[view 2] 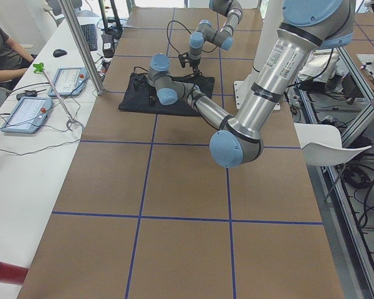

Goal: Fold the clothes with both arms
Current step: 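Slide the right gripper along the shirt's side edge away from the robot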

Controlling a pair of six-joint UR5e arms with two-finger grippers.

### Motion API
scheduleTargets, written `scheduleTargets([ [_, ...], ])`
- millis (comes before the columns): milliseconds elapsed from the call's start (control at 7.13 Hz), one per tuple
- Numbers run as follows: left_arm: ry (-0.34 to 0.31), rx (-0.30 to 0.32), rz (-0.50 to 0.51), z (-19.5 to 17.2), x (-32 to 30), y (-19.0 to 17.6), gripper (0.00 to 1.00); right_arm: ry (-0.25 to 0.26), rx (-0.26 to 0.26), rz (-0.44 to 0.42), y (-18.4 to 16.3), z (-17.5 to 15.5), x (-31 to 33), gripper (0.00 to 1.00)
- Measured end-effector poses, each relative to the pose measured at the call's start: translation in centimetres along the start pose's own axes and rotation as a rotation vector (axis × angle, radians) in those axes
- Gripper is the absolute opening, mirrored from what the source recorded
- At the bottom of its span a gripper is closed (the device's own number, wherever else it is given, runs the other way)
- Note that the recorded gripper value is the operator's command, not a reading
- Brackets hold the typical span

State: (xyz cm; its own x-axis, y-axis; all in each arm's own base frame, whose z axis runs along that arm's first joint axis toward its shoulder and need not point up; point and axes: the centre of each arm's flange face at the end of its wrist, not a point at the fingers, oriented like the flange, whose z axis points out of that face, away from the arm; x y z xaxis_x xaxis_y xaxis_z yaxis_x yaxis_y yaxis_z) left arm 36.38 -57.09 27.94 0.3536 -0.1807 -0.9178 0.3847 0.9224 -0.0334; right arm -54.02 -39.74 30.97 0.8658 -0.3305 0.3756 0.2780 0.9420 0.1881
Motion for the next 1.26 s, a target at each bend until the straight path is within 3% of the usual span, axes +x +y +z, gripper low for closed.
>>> scheduleTargets([
  [280, 0.001, -0.003, -0.003, 0.1, 0.1, 0.3, 1.0, -0.007, -0.009, 0.0, 0.5, 0.0, 2.4, 1.0],
  [561, 0.003, -0.005, -0.001, 0.2, 0.3, 0.5, 1.0, -0.052, 0.001, 0.016, -0.5, -2.1, 4.2, 1.0],
  [982, 0.002, -0.006, 0.0, 0.2, 0.2, 0.6, 1.0, -0.091, 0.041, 0.022, -4.2, -5.3, 1.7, 1.0],
  [1262, 0.001, -0.008, 0.0, 0.3, 0.1, 0.6, 1.0, -0.096, 0.056, 0.021, -6.8, -4.5, -0.4, 1.0],
])
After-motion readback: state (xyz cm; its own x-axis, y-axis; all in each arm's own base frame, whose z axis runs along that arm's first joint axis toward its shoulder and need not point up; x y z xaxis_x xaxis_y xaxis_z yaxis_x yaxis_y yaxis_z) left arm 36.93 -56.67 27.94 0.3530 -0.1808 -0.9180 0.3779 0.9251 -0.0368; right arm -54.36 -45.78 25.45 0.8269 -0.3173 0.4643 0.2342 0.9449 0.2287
